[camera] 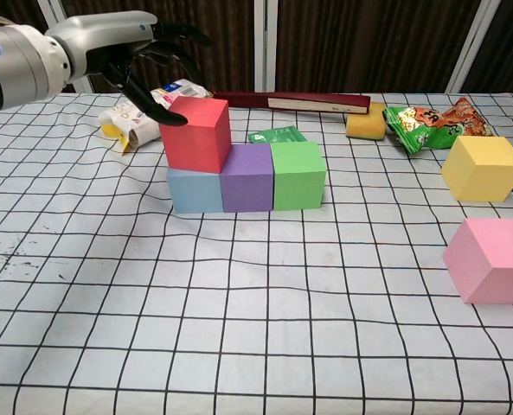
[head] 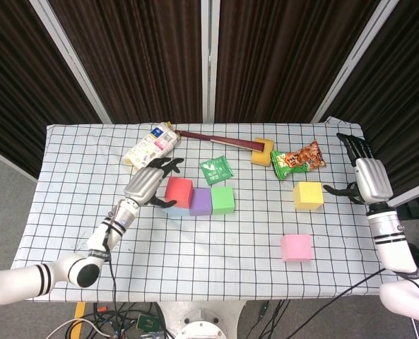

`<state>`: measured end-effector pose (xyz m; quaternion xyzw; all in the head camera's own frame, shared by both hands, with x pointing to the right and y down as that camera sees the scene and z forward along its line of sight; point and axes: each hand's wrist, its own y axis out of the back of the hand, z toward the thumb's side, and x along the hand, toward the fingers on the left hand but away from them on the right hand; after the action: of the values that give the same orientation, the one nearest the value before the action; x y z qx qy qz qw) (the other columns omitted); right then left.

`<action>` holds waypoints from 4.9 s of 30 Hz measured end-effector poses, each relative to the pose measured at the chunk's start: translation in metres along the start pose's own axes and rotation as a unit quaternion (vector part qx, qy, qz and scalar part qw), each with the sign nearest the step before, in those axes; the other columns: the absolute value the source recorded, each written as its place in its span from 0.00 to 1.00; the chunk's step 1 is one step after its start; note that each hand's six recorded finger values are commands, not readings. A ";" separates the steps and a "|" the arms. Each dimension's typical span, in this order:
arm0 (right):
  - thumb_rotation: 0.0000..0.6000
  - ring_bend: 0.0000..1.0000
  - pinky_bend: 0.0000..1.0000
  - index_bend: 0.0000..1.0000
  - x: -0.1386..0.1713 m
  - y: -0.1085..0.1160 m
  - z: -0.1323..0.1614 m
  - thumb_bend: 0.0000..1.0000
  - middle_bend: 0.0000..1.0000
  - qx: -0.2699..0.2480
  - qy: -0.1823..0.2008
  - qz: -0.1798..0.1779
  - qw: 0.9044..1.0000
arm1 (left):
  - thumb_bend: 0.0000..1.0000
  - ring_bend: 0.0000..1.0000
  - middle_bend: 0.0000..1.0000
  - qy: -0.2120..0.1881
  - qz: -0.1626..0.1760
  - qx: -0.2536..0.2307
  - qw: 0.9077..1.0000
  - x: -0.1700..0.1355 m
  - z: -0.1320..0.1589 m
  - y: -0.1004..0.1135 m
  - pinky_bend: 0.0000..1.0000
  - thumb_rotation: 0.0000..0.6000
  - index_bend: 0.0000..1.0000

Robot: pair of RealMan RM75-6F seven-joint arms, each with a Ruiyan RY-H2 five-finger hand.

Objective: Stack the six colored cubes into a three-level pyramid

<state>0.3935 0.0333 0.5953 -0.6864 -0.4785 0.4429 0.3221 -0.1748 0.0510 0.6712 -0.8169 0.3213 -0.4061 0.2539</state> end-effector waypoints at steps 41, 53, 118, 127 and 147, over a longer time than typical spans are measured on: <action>1.00 0.00 0.00 0.00 -0.062 -0.158 0.241 0.00 0.10 -0.064 0.071 0.199 0.975 | 0.03 0.07 0.20 0.095 0.110 0.028 0.989 -0.248 -0.161 0.032 0.12 1.00 0.13; 1.00 0.00 0.00 0.00 -0.050 -0.206 0.301 0.00 0.08 -0.051 0.073 0.219 0.972 | 0.03 0.07 0.20 0.106 0.123 0.010 0.987 -0.263 -0.177 0.034 0.12 1.00 0.13; 1.00 0.00 0.00 0.00 -0.071 -0.204 0.297 0.15 0.39 -0.063 0.128 0.236 0.961 | 0.03 0.07 0.19 0.098 0.128 0.012 0.987 -0.264 -0.184 0.037 0.12 1.00 0.13; 1.00 0.00 0.00 0.00 -0.076 -0.200 0.276 0.15 0.40 -0.023 0.163 0.242 0.956 | 0.03 0.07 0.19 0.099 0.123 0.023 0.987 -0.262 -0.182 0.032 0.12 1.00 0.13; 1.00 0.00 0.00 0.00 -0.072 -0.213 0.266 0.16 0.41 -0.019 0.154 0.226 0.962 | 0.03 0.07 0.19 0.098 0.123 0.022 0.987 -0.261 -0.182 0.031 0.12 1.00 0.13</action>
<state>0.0599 0.0412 0.6948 -0.8425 -0.2639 0.3842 0.2700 -0.4565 0.1929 0.6179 -0.7214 0.4335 -0.4573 0.2872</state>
